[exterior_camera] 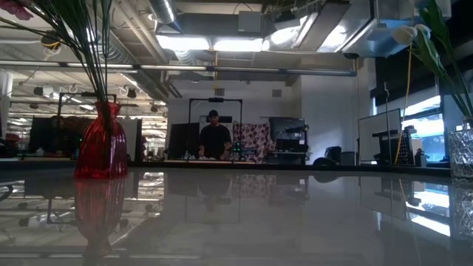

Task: Sort flowers into vase by color
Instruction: Return to Home Position

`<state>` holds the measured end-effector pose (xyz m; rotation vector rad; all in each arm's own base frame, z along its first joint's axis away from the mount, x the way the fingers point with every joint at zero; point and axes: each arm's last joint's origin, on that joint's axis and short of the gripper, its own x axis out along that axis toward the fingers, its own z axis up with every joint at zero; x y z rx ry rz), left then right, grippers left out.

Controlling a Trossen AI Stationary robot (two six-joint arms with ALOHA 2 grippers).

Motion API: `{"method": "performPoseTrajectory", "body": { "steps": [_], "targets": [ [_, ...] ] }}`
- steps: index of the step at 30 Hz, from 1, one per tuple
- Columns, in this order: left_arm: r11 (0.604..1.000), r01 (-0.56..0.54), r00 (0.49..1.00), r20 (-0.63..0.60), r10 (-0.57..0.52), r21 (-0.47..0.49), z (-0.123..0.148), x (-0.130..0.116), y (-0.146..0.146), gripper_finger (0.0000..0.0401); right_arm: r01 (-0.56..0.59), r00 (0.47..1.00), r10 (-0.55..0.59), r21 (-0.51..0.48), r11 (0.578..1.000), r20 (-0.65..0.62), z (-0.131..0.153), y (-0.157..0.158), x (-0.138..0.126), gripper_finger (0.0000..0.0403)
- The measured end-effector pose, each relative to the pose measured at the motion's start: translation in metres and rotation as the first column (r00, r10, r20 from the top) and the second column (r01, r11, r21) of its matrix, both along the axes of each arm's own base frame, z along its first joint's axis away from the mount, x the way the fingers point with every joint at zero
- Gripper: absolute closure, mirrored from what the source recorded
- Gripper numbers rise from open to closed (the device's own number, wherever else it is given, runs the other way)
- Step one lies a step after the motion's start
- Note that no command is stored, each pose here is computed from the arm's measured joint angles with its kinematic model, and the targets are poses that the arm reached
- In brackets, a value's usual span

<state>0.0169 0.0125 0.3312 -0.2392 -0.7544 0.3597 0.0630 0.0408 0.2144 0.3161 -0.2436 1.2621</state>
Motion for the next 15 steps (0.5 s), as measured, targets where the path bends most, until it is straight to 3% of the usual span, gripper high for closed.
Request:
{"method": "performPoseTrajectory", "body": {
  "steps": [5,11,15],
  "targets": [
    [0.991,-0.137,0.990,-0.029,0.137,0.001,-0.036,0.020,-0.004,0.0255,-0.004,1.000,0.004,-0.009,1.000,-0.024,-0.002,0.000,0.001,0.0402],
    [0.977,-0.208,0.978,-0.011,0.208,-0.044,-0.088,0.036,-0.007,0.0255,-0.007,0.999,0.006,-0.017,1.000,-0.045,-0.003,0.001,0.002,0.0402],
    [0.960,-0.252,0.967,-0.067,0.245,-0.119,-0.097,0.041,-0.004,0.0255,-0.007,0.999,0.006,-0.019,1.000,-0.052,-0.004,0.001,0.002,0.0402]
  ]
}}
